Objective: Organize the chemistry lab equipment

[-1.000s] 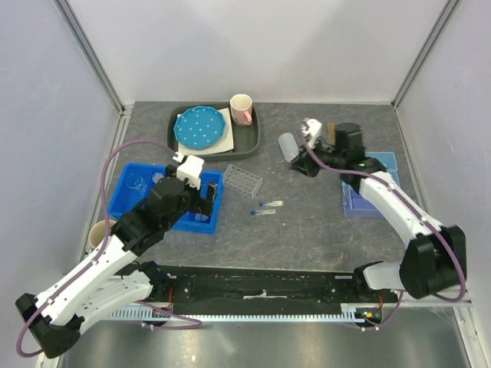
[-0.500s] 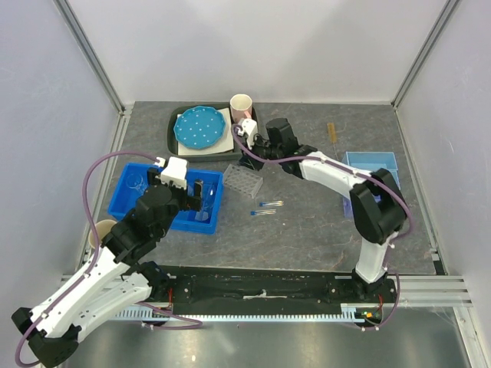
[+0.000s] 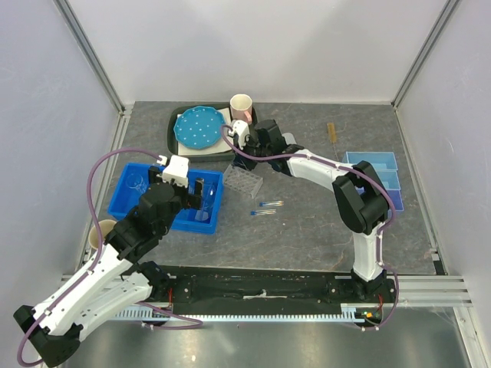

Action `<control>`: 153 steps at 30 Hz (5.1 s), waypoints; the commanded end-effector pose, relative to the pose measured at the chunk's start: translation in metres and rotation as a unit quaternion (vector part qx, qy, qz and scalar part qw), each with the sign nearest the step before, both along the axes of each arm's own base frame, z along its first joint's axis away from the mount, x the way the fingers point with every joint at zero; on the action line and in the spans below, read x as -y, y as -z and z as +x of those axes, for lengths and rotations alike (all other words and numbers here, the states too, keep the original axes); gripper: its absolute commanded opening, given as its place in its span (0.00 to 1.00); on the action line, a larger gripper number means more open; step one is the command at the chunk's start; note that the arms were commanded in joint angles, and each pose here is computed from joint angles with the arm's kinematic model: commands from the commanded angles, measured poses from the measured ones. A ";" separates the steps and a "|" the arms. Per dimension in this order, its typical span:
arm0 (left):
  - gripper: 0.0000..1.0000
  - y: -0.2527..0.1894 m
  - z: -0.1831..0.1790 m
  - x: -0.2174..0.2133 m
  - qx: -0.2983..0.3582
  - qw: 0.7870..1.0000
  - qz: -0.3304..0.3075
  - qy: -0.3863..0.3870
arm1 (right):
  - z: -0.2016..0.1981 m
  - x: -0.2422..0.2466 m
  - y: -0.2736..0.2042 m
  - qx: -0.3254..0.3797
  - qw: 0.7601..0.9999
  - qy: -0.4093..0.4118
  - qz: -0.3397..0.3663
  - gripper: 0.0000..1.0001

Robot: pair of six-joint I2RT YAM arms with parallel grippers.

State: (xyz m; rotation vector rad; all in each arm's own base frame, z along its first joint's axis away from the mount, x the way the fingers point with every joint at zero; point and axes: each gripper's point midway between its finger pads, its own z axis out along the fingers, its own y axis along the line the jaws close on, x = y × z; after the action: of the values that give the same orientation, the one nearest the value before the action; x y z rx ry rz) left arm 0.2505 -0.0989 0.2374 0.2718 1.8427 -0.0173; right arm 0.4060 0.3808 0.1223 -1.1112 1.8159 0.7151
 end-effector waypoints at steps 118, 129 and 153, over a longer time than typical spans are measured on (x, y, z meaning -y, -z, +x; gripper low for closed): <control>0.96 -0.022 -0.008 0.018 0.027 0.997 -0.035 0.068 | -0.096 0.103 0.098 -0.002 0.911 -0.270 -0.311 0.31; 0.96 -0.022 -0.007 0.018 0.030 0.997 -0.036 0.066 | -0.094 0.115 0.112 -0.034 0.912 -0.230 -0.338 0.19; 0.93 -0.065 -0.034 0.158 -0.065 0.870 -0.399 0.284 | -0.093 0.130 -0.119 -0.099 0.990 -0.034 0.098 0.15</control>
State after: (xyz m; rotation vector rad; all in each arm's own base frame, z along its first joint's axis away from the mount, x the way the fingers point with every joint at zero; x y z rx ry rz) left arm 0.2288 -0.2066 0.2597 0.3332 1.7898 -0.7405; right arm 0.3332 0.2317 0.1948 -1.1629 1.9121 0.7763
